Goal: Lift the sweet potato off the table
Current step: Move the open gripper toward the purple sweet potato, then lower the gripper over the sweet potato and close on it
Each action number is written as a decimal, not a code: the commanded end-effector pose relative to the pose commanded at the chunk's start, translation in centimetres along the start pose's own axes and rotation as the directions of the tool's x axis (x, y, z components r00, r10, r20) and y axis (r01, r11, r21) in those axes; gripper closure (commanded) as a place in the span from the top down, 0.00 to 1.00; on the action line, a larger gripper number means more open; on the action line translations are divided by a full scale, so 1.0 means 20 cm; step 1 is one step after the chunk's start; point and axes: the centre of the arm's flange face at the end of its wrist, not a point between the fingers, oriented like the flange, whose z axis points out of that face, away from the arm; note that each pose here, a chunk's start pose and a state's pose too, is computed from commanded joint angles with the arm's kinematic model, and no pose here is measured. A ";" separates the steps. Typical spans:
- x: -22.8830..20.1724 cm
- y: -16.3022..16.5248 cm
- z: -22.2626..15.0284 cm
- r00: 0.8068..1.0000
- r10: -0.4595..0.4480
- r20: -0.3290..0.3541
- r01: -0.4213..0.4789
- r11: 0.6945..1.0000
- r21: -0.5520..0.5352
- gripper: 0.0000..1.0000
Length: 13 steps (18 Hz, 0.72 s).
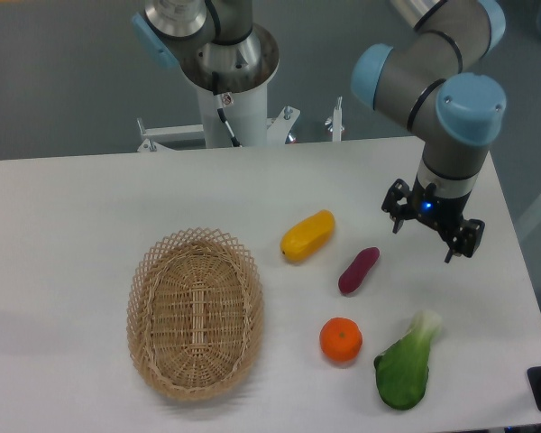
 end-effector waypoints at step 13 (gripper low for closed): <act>0.18 -0.01 0.44 0.999 -0.030 -0.013 0.030 0.999 -0.039 1.00</act>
